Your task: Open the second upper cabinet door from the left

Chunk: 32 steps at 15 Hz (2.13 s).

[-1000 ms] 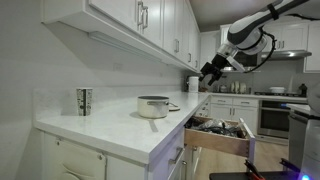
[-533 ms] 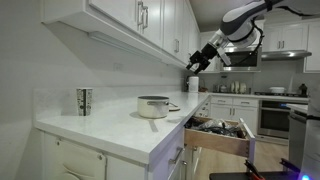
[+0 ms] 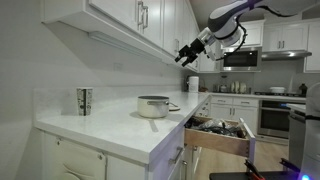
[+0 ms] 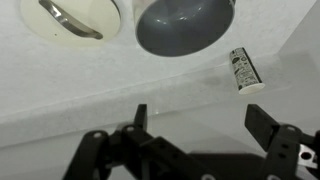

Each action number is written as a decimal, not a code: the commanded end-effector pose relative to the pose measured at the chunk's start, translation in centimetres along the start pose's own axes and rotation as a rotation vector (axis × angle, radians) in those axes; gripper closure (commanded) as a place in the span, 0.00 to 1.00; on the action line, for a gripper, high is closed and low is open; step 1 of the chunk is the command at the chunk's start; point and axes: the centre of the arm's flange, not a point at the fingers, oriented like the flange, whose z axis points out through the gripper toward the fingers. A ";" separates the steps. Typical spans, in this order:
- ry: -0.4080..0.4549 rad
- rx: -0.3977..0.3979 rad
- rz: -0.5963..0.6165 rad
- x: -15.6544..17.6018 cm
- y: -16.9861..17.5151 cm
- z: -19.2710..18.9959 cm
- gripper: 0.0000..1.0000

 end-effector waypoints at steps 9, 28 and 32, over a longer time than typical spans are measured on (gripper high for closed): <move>0.156 0.067 -0.142 9.3 0.5 1.4 0.00; 0.388 0.227 -0.287 17.8 2.7 -0.4 0.00; 0.435 0.251 -0.265 19.3 2.5 0.1 0.00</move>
